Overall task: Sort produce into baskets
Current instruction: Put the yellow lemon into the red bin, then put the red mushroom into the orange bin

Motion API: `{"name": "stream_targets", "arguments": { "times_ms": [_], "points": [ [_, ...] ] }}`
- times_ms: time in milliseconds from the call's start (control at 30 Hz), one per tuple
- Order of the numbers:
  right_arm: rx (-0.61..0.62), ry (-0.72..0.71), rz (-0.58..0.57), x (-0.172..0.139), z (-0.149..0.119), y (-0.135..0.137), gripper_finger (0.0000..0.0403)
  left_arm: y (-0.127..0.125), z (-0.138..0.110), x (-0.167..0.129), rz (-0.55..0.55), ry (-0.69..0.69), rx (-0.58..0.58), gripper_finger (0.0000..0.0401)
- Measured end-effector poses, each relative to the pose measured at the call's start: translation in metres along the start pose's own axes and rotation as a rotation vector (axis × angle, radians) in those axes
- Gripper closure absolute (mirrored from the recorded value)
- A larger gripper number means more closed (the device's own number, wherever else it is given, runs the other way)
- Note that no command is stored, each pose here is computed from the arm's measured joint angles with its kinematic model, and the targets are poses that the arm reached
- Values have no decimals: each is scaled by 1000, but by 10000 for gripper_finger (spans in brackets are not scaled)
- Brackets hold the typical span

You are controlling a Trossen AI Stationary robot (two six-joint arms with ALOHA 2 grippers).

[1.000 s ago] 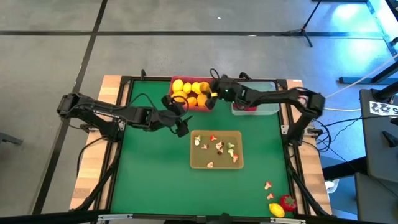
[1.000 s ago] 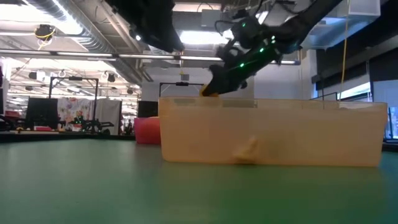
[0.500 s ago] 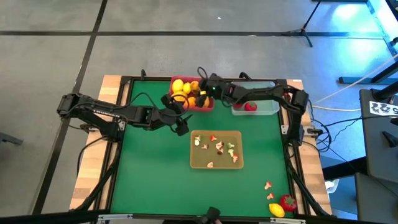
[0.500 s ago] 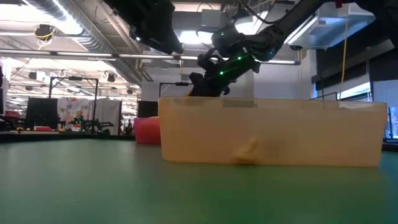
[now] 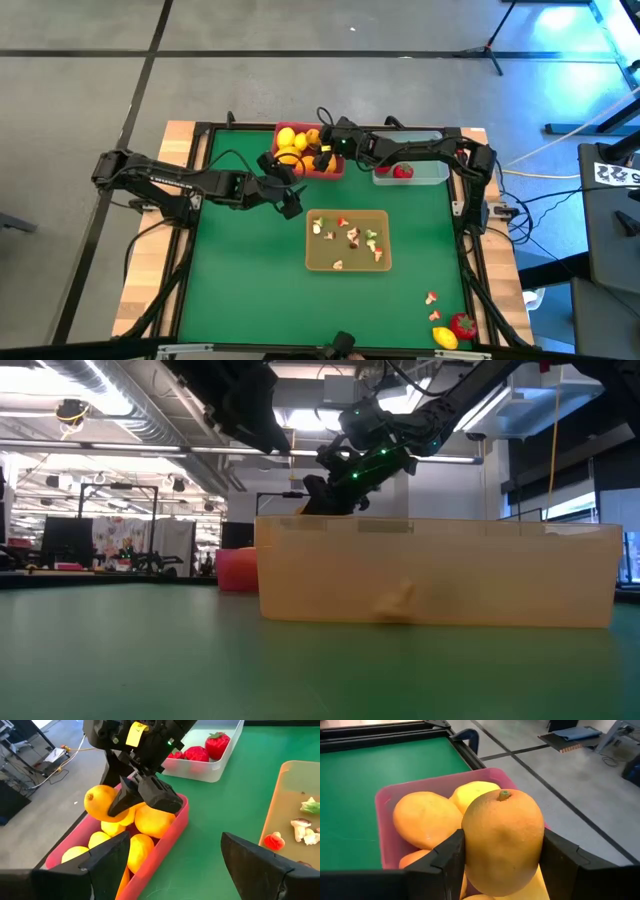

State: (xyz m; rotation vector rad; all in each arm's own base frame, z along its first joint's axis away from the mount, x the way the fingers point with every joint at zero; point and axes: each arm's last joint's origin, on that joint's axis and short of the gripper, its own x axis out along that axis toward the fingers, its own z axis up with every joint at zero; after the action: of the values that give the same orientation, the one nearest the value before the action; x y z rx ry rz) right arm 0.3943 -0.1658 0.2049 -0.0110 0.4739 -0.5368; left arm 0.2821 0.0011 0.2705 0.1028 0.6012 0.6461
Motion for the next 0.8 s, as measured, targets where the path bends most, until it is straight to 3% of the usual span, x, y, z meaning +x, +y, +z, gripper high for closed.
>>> {"name": "stream_targets", "arguments": {
  "times_ms": [133, 400, 600, 800],
  "points": [
    [4, 7, -51, -2, 1, -2, 205, 0, 0, 0, 0, 0, -22, 93],
    [12, 12, -5, -2, 1, 0, 195, 0, -1, 0, 2, 7, -33, 93],
    [25, 18, 40, -2, 0, 1, 114, 0, -1, 0, 2, 10, -30, 93],
    [-38, 71, 61, -15, 4, 2, 53, 0, -1, 0, 2, 11, -43, 93]
  ]
}}
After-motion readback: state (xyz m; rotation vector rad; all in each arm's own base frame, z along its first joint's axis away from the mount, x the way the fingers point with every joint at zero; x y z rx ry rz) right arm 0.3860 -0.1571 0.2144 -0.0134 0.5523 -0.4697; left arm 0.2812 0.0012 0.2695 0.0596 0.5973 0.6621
